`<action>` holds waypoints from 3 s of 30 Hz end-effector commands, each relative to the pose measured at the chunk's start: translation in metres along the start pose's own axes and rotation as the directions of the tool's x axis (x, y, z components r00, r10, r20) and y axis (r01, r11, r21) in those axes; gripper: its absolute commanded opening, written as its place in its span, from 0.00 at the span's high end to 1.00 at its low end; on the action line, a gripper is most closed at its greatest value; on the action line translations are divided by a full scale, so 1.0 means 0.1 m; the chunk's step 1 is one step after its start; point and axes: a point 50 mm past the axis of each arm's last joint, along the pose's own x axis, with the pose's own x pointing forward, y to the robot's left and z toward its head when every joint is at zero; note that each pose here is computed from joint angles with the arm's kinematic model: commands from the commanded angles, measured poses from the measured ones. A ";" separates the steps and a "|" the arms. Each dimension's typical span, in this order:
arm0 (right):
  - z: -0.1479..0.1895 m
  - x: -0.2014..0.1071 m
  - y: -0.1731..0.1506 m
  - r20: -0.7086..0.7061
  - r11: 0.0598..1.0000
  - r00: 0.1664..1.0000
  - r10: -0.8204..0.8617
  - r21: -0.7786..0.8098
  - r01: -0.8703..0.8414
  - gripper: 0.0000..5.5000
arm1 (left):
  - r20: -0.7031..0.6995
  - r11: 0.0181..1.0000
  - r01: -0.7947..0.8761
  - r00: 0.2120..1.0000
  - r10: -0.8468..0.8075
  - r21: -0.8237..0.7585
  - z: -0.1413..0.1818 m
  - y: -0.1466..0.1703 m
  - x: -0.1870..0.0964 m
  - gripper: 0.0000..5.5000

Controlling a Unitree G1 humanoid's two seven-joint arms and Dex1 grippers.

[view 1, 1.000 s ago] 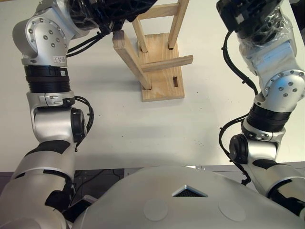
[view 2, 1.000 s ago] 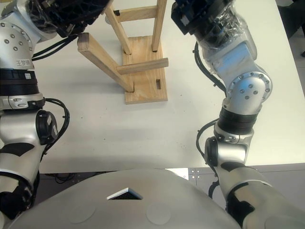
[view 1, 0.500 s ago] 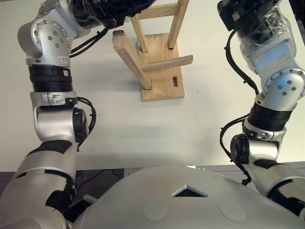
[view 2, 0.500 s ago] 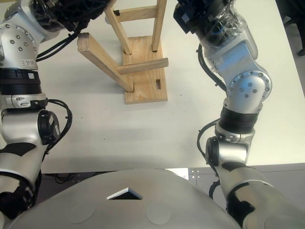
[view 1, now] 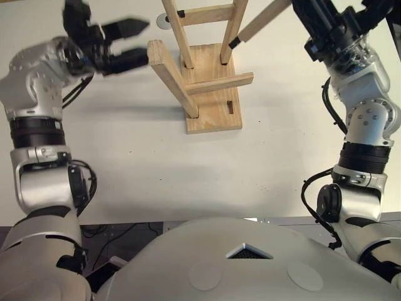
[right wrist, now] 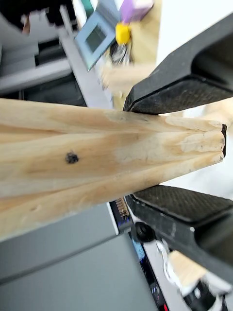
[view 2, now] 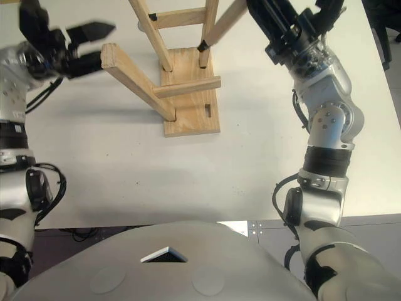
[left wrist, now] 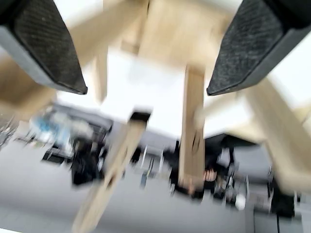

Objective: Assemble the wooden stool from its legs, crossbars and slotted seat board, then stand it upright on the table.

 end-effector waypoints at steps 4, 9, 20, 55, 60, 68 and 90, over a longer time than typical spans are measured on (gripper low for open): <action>-0.29 -0.22 -0.10 -0.161 1.000 0.987 0.006 -0.012 -0.008 0.63 | -0.092 0.993 0.111 0.990 -0.108 0.027 -0.34 -0.19 0.14 0.18; -0.39 -0.28 -0.04 -0.216 0.999 0.975 0.051 0.017 -0.048 0.63 | -0.064 0.986 0.157 0.986 -0.154 0.050 -0.30 -0.30 0.30 0.18; -0.49 -0.34 -0.01 -0.279 0.998 0.958 0.064 0.004 -0.066 0.63 | 0.005 0.985 0.152 0.988 -0.153 0.084 -0.25 -0.33 0.47 0.33; -0.35 -0.48 -0.05 -0.856 0.776 0.444 0.264 -0.085 -0.625 0.63 | -0.102 0.919 0.388 0.919 -0.381 0.066 -0.23 -0.41 0.45 0.55; -0.39 -0.31 0.00 -0.840 0.751 0.458 0.291 -0.096 -0.654 0.63 | -0.104 0.909 0.410 0.910 -0.402 0.079 -0.21 -0.44 0.51 0.55; -0.42 -0.17 0.05 -0.825 0.737 0.475 0.306 -0.110 -0.667 0.63 | -0.108 0.898 0.432 0.900 -0.423 0.079 -0.20 -0.46 0.54 0.55; -0.88 -0.23 -0.01 -0.999 0.488 0.022 -0.026 -0.032 -0.872 0.63 | -0.459 0.914 0.403 0.822 -0.337 0.051 -0.41 -0.56 0.67 0.56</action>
